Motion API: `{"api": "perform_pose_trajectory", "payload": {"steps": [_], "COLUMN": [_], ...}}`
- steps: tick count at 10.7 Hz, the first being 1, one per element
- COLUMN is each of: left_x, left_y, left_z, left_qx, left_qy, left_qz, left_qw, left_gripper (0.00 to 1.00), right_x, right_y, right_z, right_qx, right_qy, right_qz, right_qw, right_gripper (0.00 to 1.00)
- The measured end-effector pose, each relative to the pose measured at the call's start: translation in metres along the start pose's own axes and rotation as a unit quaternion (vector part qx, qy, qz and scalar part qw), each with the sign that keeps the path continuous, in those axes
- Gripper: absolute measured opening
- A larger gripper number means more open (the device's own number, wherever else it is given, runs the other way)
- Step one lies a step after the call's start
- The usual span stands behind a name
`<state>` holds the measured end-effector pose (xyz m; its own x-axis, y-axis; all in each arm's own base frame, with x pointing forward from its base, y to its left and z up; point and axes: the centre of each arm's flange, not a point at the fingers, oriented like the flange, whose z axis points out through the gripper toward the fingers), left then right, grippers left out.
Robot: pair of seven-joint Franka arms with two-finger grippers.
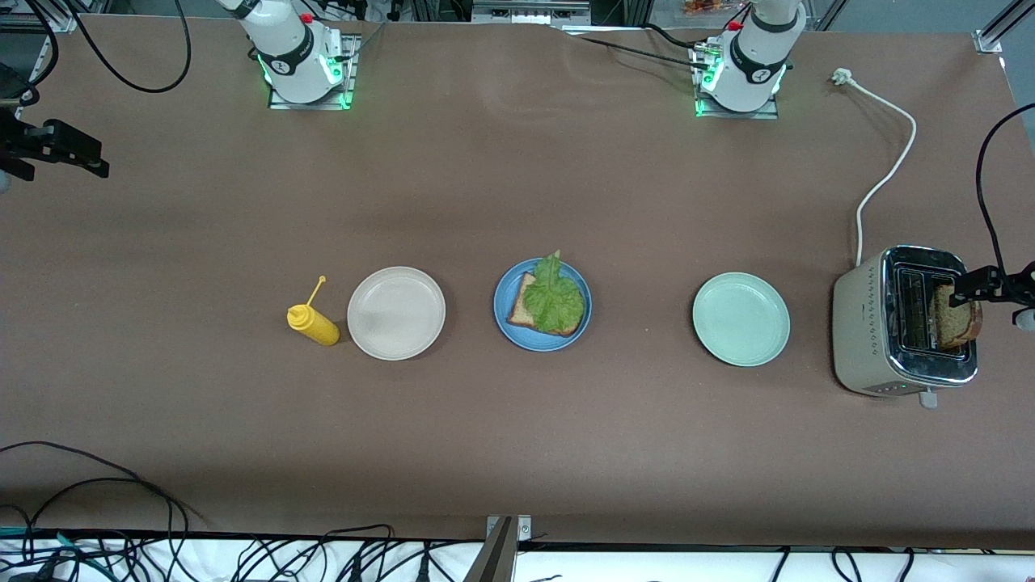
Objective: Make sandwich in blue plate with both arms
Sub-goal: 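Lower the left gripper over the toaster onto the bread slice, then grasp the bread slice with the left gripper and lift it out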
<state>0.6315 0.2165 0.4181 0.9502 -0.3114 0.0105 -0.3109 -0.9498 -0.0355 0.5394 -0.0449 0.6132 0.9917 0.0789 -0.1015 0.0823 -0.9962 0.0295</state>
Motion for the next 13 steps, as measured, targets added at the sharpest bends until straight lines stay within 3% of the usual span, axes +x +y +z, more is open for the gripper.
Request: {"api": "perform_pose_trajectory", "payload": {"steps": [3,4,9,13], "left_x": [-0.009,-0.014,-0.018,-0.021], "left_y": [-0.023,-0.029,-0.03,-0.029], "left_z": [0.037,0.047,0.049,0.025], "left_qx": [-0.024,-0.037,-0.054,-0.056], "left_qy": [0.004,0.005,-0.006,-0.01], "left_qz": [-0.004,-0.009,-0.007,-0.006], "left_qw": [1.0,0.999,0.999,0.998], "left_gripper": [0.96,0.87,0.19,0.15], "right_x": [0.0,0.0,0.0,0.0], "right_y": [0.0,0.001,0.001,0.001], "right_z": [0.0,0.0,0.0,0.0], "right_qx": [0.0,0.0,0.0,0.0], "right_qy": [0.0,0.0,0.0,0.0], "right_qz": [0.0,0.0,0.001,0.001], "right_qw": [1.0,1.0,1.0,1.0], "right_gripper": [1.0,1.0,1.0,1.0]}}
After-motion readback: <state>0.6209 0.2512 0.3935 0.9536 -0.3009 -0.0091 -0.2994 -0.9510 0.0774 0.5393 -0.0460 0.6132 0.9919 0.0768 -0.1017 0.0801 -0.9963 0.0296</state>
